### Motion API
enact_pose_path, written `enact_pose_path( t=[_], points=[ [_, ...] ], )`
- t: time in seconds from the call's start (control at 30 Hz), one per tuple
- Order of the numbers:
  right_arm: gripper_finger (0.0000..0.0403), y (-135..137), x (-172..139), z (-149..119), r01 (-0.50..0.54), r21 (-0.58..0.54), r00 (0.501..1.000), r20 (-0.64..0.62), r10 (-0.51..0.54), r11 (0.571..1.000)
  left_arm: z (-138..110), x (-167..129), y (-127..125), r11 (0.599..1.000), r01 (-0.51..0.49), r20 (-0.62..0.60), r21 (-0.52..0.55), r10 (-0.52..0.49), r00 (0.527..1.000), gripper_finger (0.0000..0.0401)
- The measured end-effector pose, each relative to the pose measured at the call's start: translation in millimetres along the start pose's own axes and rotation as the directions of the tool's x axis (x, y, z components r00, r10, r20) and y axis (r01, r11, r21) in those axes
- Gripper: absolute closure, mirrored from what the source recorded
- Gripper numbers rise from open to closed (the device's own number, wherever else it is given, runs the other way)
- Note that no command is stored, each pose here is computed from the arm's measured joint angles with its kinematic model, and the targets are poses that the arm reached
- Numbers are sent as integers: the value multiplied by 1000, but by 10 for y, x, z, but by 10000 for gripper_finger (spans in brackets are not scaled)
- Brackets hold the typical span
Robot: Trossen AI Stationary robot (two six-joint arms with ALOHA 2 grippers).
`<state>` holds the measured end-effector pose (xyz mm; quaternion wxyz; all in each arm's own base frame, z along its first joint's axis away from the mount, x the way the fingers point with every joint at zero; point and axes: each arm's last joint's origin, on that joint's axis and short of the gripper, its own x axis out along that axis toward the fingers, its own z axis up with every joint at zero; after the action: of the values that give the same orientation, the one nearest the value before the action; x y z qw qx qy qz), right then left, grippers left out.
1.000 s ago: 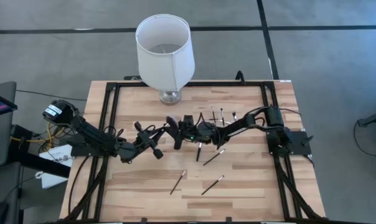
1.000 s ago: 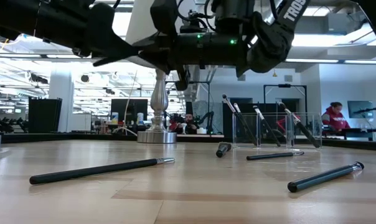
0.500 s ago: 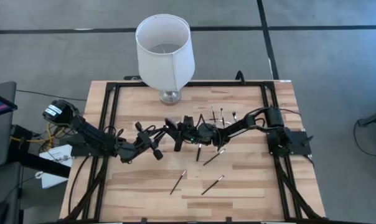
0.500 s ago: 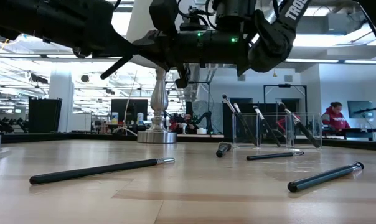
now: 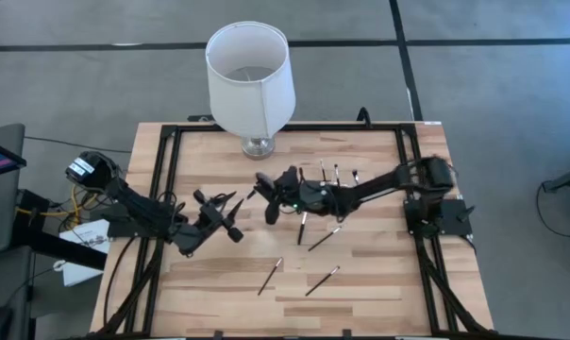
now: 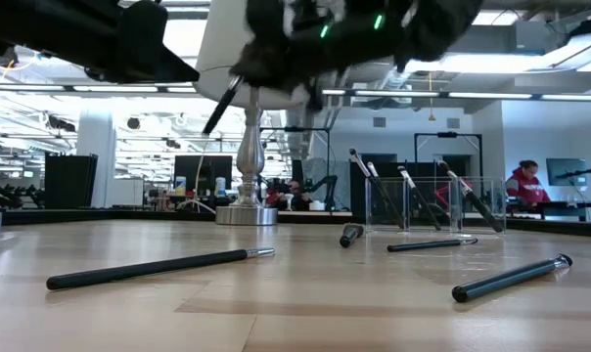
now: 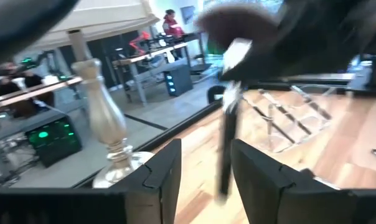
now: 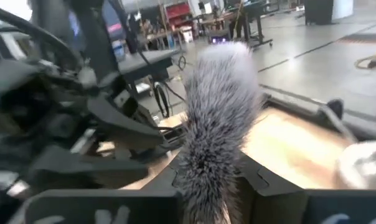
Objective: Pick & Place Makeup Supplies
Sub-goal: Put the black makeup brush into the transparent organizer
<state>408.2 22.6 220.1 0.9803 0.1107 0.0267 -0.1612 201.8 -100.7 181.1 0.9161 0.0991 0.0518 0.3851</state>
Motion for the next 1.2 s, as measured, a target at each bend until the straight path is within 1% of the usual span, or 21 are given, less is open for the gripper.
enact_pose_path(
  t=[0.07, 0.2, 0.27, 0.3, 0.37, 0.43, 0.47, 0.57, 0.63, 0.7, 0.83, 0.93, 1.03, 1.13, 1.2],
  points=[
    [361, 45, -177, 220, 3, -61, 999, -47, -6, 998, -1, -14, 6, 1000, -29, -3, 1, 29, 1000, 263],
    [359, 84, -676, 624, 58, -146, 985, -153, -80, 988, -1, -13, 11, 999, -46, -5, 2, 46, 999, 266],
    [360, 83, -943, 755, 113, -189, 970, -193, -149, 976, -2, -9, 12, 999, -48, -6, 2, 48, 999, 269],
    [361, 75, -1080, 799, 159, -205, 957, -208, -201, 966, -1, -8, 13, 999, -48, -6, 1, 48, 999, 269],
    [362, 33, -1340, 830, 269, -243, 915, -236, -326, 932, -1, -8, 13, 999, -49, -6, 0, 49, 999, 269],
    [362, -42, -1578, 811, 373, -253, 860, -265, -435, 892, -2, -8, 13, 999, -49, -6, 0, 49, 999, 269],
    [362, -90, -1682, 773, 414, -247, 834, -283, -473, 876, -1, -8, 13, 999, -49, -6, -1, 49, 999, 270],
    [360, -206, -1885, 627, 500, -204, 781, -315, -540, 842, -2, -6, 13, 999, -50, -6, 0, 50, 999, 270],
    [360, -266, -1929, 518, 534, -171, 765, -321, -559, 828, -2, 11, 19, 998, -57, -8, -1, 57, 998, 270],
    [362, -322, -1929, 410, 555, -162, 747, -334, -575, 816, -3, 33, 26, 998, -68, -10, -1, 68, 998, 270],
    [361, -411, -1858, 198, 590, -185, 708, -350, -613, 786, -5, 73, 40, 996, -85, -14, -9, 85, 996, 270],
    [357, -448, -1786, 114, 618, -161, 683, -374, -627, 769, -6, 89, 46, 995, -93, -16, -32, 93, 996, 270],
    [354, -488, -1701, 32, 637, -199, 649, -384, -657, 745, -6, 90, 46, 994, -92, -15, -56, 91, 996, 270],
    [353, -548, -1601, -70, 653, -236, 603, -413, -683, 720, -5, 90, 45, 993, -89, -15, -74, 88, 996, 270],
    [353, -590, -1525, -173, 662, -276, 564, -429, -706, 697, -4, 90, 34, 991, -53, -11, -124, 52, 999, 270]
  ],
)
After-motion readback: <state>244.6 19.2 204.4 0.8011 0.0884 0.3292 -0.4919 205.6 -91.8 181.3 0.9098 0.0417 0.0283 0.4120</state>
